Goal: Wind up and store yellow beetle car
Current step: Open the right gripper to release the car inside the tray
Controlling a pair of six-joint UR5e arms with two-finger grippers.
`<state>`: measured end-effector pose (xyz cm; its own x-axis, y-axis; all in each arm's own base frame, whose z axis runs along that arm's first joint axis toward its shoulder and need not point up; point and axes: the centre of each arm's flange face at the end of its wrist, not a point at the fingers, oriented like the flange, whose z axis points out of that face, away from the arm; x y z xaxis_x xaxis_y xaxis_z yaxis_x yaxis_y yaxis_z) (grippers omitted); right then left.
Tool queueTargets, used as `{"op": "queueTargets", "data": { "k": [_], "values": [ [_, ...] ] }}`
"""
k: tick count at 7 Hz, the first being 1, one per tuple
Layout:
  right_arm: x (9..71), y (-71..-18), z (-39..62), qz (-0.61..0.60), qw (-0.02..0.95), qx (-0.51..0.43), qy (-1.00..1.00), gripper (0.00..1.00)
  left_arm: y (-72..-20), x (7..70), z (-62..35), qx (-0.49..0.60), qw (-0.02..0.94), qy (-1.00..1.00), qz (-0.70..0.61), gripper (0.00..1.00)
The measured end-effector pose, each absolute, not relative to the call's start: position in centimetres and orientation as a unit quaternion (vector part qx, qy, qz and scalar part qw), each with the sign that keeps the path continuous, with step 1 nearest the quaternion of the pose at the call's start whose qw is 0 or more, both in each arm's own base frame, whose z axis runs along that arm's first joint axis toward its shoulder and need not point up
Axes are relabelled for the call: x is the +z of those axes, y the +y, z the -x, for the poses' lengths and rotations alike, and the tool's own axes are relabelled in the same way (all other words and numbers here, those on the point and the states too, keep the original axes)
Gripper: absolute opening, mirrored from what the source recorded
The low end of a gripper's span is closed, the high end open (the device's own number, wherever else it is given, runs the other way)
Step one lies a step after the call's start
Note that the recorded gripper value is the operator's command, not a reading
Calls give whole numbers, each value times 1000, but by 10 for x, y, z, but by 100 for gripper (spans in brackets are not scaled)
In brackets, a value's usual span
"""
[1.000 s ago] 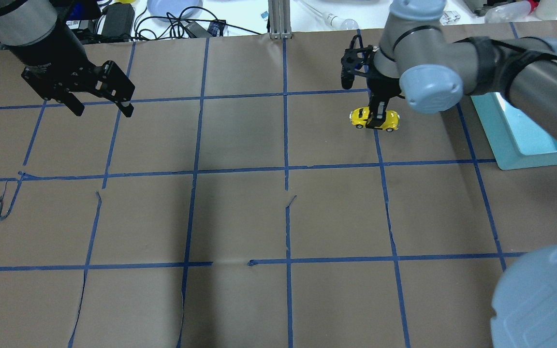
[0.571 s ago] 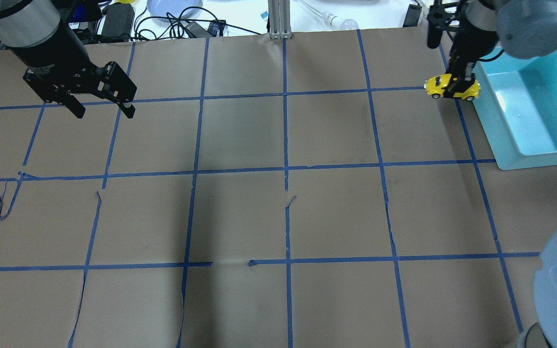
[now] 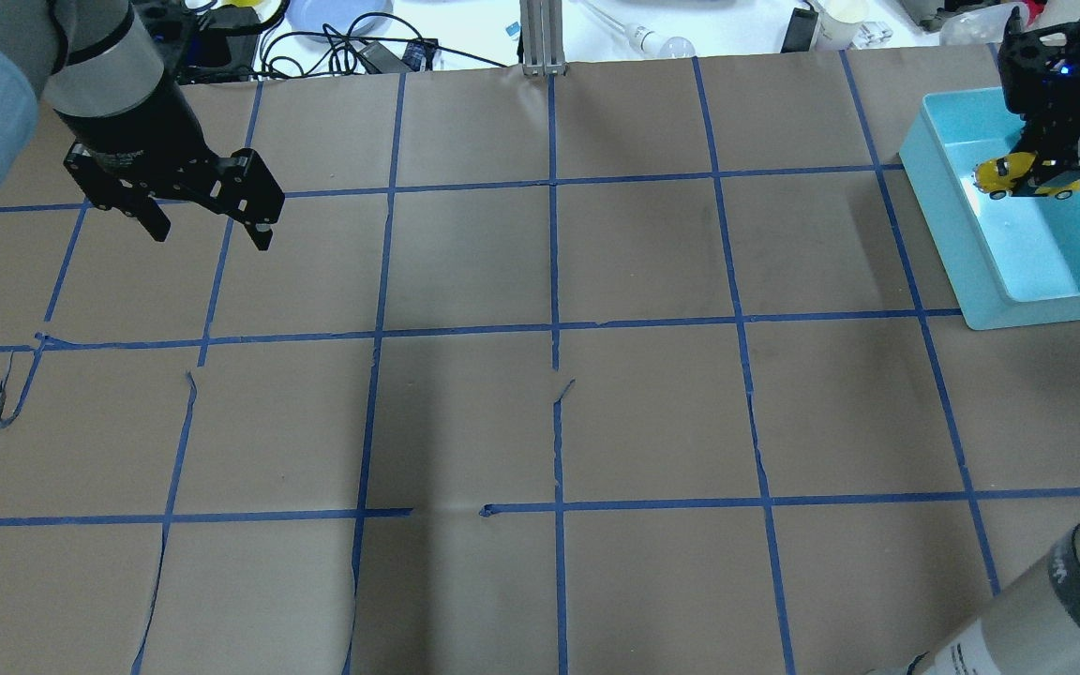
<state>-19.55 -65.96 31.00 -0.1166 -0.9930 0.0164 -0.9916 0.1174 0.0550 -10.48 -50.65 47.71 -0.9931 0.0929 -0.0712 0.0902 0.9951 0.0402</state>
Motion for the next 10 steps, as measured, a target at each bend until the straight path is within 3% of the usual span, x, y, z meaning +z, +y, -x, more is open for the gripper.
{"op": "queueTargets", "data": {
  "k": [3,4,5,6,10],
  "values": [
    [245,-667,230,-717,15,-15,-697,0,-504,477,113,9,-15,999,-52,100],
    [231,-666,231,-729,5,-10,-685,17,-504,477,112,9,-16,999,-51,100],
    [223,-665,232,-738,-3,0,-675,46,-504,476,111,10,-15,999,-51,100],
    [218,-663,235,-743,-7,12,-669,82,-504,475,111,11,-15,999,-50,100],
    [255,-662,237,-730,24,25,-683,98,-503,475,110,13,-13,999,-50,100]
  ]
}}
